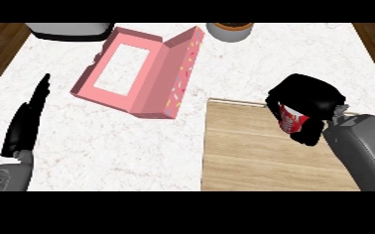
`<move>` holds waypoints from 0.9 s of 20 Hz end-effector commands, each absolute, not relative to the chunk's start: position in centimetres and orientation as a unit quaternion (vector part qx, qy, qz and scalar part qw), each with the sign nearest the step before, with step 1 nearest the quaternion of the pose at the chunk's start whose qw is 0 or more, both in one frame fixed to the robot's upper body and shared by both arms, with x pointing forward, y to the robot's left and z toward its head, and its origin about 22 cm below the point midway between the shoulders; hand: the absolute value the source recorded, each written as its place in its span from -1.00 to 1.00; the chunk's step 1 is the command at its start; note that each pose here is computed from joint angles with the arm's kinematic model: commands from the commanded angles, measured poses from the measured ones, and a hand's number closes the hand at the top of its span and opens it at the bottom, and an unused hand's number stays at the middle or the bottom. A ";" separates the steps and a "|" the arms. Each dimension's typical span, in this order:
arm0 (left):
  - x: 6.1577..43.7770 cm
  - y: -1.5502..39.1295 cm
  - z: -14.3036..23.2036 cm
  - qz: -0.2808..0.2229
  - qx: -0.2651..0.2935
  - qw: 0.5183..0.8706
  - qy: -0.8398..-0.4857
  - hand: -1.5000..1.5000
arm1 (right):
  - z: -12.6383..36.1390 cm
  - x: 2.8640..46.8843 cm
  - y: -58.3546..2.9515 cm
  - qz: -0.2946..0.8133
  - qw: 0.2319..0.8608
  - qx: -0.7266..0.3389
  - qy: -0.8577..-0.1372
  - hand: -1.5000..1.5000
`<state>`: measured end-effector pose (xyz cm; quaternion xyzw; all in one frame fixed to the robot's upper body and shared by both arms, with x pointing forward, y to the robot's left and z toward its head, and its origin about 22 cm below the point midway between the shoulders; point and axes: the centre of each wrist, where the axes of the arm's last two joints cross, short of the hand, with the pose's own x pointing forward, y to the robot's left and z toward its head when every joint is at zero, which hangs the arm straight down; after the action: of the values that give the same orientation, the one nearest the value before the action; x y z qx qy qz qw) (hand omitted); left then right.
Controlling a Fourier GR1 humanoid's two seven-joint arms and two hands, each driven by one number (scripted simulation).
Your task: Pick the can from the tray and place it in the cardboard box
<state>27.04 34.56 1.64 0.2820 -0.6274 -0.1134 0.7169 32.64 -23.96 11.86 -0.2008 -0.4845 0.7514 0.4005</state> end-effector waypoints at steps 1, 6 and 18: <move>27.7 33.5 2.0 -0.135 0.268 0.711 -0.636 0.00 | 18.4 35.6 -23.8 0.799 0.401 -0.308 -0.324 1.00; 29.6 32.4 3.3 -0.145 0.257 0.704 -0.646 0.00 | 27.2 38.8 -16.9 0.799 0.355 -0.367 -0.318 1.00; 29.8 32.8 3.3 -0.129 0.266 0.707 -0.643 0.00 | 34.6 41.5 -5.1 0.775 0.289 -0.286 -0.484 1.00</move>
<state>29.61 32.56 3.06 0.2608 -0.6433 -0.1348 0.7071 41.01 -8.42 34.03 -0.3284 -0.4581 0.7673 0.3058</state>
